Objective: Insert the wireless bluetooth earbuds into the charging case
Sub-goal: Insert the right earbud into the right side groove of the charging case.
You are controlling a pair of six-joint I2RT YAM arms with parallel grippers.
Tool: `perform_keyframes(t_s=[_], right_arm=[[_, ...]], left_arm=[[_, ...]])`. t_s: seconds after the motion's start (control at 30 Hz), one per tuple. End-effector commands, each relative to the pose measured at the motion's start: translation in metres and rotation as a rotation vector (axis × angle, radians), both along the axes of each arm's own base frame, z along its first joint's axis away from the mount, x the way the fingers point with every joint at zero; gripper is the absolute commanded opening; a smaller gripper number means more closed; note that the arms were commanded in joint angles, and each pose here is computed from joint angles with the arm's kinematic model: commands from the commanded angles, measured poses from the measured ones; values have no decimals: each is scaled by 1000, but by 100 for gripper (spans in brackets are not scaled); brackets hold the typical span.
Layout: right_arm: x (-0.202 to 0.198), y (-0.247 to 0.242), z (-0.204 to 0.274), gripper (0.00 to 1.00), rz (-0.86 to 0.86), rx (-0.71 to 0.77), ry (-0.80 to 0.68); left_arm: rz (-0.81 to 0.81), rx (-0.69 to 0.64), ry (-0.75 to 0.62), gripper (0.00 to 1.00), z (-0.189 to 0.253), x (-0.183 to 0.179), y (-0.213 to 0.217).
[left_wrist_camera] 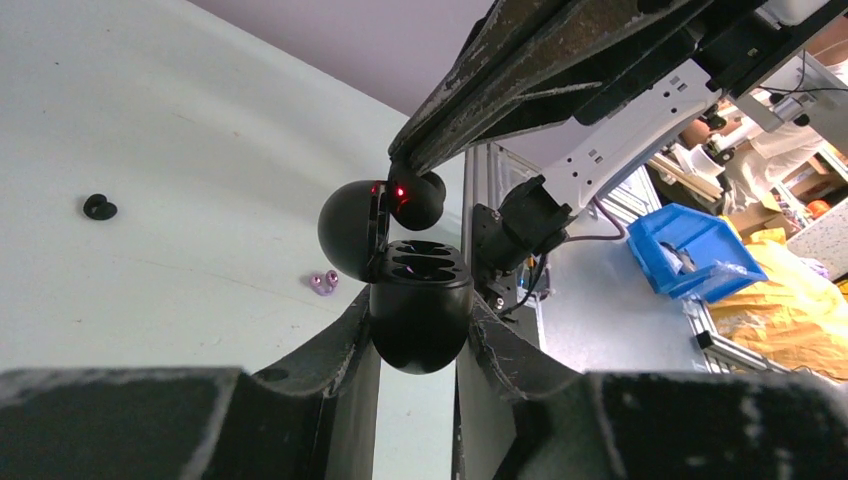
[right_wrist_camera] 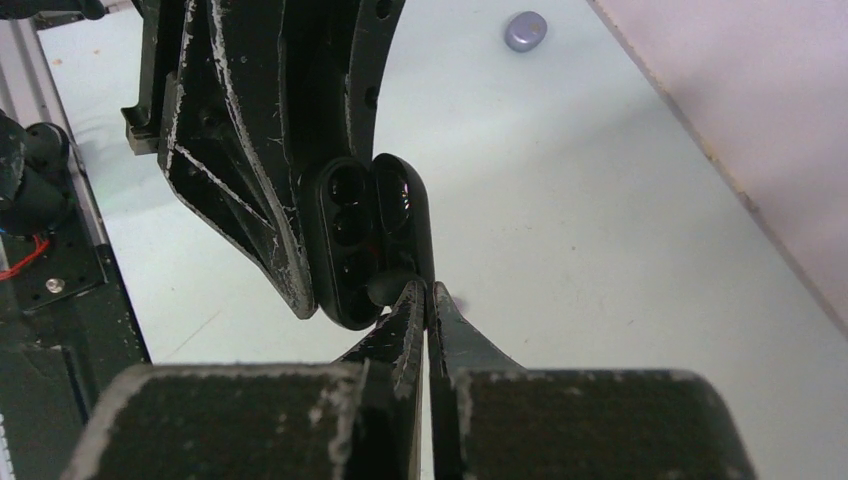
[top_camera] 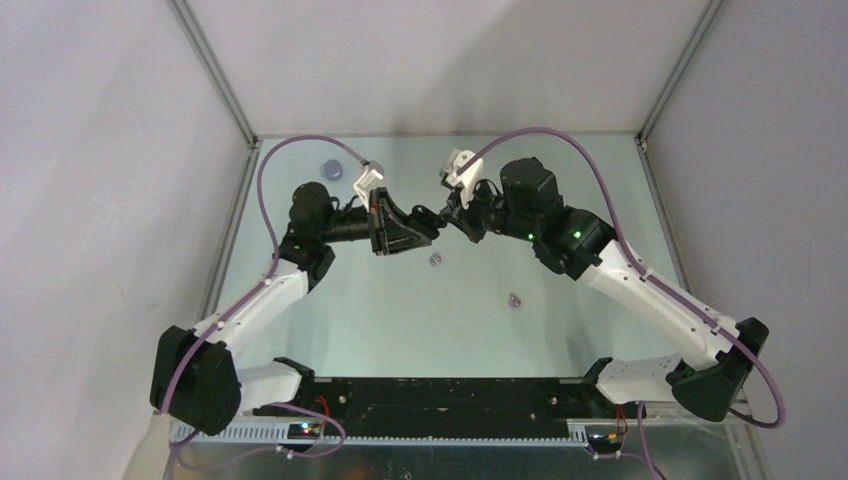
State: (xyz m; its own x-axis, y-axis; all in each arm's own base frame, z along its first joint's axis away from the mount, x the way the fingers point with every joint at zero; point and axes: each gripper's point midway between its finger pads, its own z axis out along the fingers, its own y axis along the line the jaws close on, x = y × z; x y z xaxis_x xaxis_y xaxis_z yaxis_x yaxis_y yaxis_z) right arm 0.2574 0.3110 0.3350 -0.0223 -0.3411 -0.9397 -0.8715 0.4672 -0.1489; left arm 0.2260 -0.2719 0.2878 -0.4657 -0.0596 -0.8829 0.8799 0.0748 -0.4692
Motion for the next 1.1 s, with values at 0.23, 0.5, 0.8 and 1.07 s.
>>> perform_keyframes(t_s=[0.23,0.5,0.8,1.07], right_arm=[[1,0,21,1,-24,22,-97],[-2,7,17,1,-9,9,-104],[-6,17,10,1,9,-15,-111],[-11,22,3,0,45,-36,-110]], left_arm=[[-11,-22,-14,0,10,-3,1],[-20,-23,-14,0,10,-4,1],[-24,-26,-18,0,11,-5,1],[-30,-30,-28,0,14,-6,1]])
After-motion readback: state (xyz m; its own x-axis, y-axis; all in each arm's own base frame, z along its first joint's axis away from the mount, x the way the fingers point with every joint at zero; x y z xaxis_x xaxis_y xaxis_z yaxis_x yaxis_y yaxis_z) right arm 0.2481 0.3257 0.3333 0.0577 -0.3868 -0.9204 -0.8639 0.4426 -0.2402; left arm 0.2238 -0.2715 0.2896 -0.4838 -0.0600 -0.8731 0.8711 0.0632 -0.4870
